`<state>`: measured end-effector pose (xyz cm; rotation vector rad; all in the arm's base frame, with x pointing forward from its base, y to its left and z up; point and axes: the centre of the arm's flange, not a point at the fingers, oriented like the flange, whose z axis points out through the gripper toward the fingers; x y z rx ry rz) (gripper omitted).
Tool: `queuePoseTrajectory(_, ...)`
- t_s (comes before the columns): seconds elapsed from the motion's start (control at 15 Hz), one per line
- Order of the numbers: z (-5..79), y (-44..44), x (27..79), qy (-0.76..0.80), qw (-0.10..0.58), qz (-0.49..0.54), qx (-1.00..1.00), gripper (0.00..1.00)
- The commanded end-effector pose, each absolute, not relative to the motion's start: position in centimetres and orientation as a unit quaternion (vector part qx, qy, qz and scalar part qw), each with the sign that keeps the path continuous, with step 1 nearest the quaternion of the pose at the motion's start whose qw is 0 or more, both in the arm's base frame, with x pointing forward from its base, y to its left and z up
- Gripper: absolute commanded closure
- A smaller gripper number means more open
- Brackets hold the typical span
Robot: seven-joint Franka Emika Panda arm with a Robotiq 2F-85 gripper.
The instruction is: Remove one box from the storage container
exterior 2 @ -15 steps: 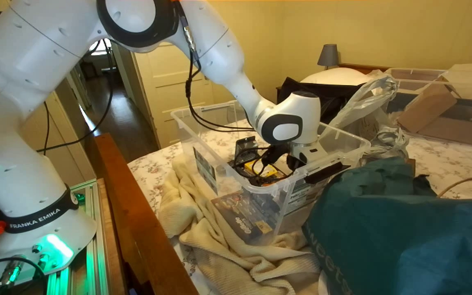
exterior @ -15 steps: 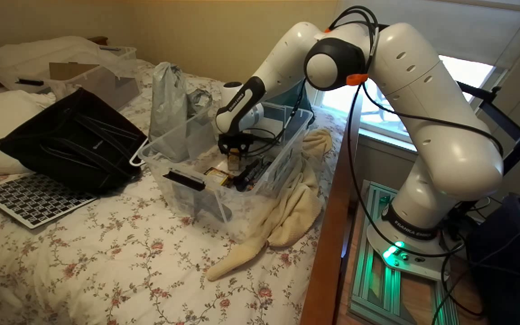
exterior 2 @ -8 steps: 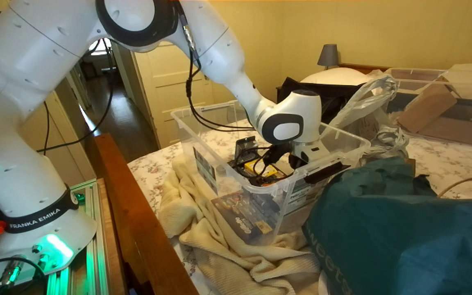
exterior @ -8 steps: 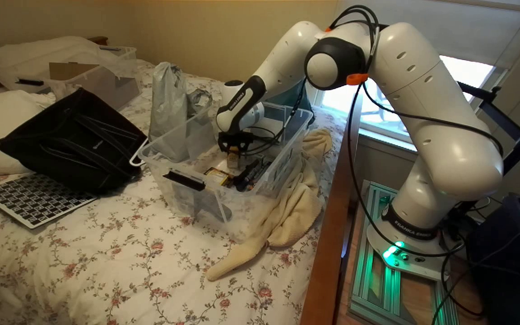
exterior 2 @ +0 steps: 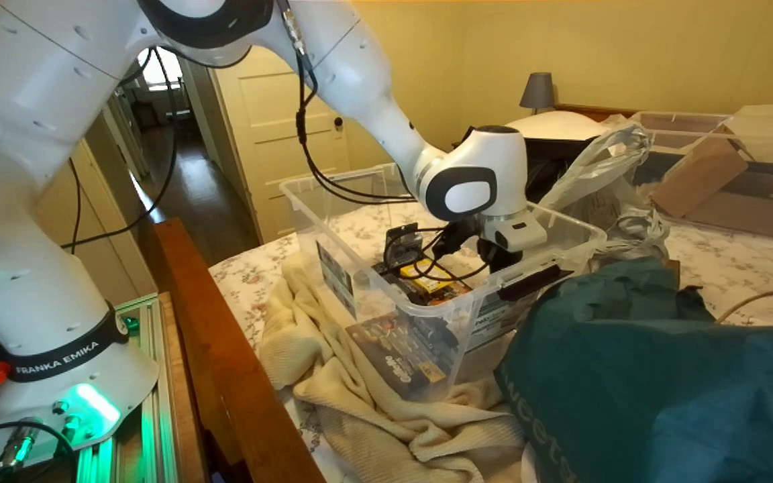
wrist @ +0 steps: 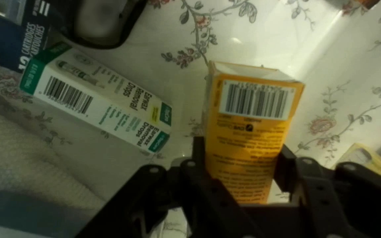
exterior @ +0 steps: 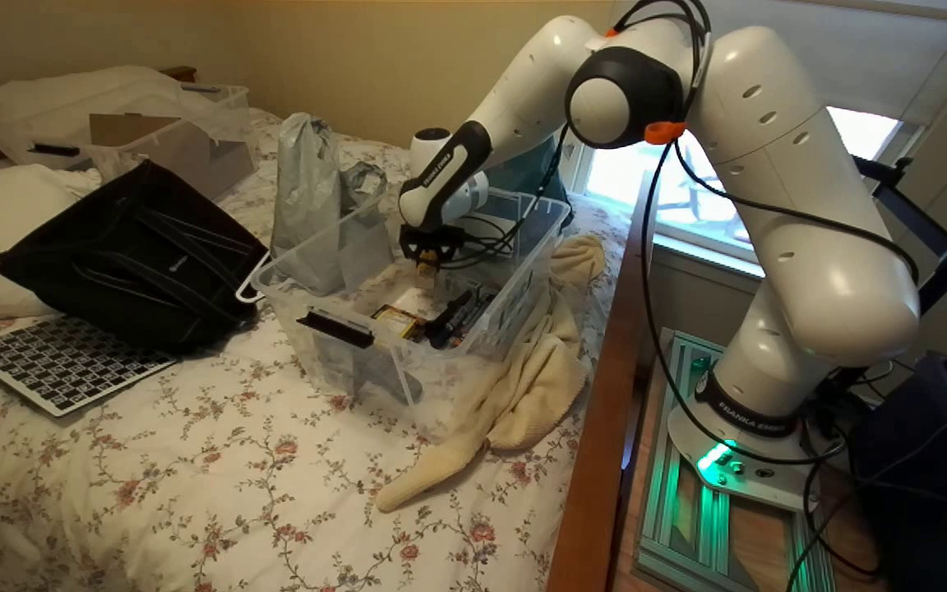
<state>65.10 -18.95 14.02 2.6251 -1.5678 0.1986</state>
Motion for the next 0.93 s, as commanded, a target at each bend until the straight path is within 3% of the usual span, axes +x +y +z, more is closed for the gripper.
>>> queuePoseTrajectory(0.0, 18.7, -17.5, 62.8, -0.518, 0.049, 0.085, 0.85, 0.77)
queuePoseTrajectory(0.87, 30.2, -16.5, 63.7, -0.506, 0.058, 0.199, 0.837, 0.77)
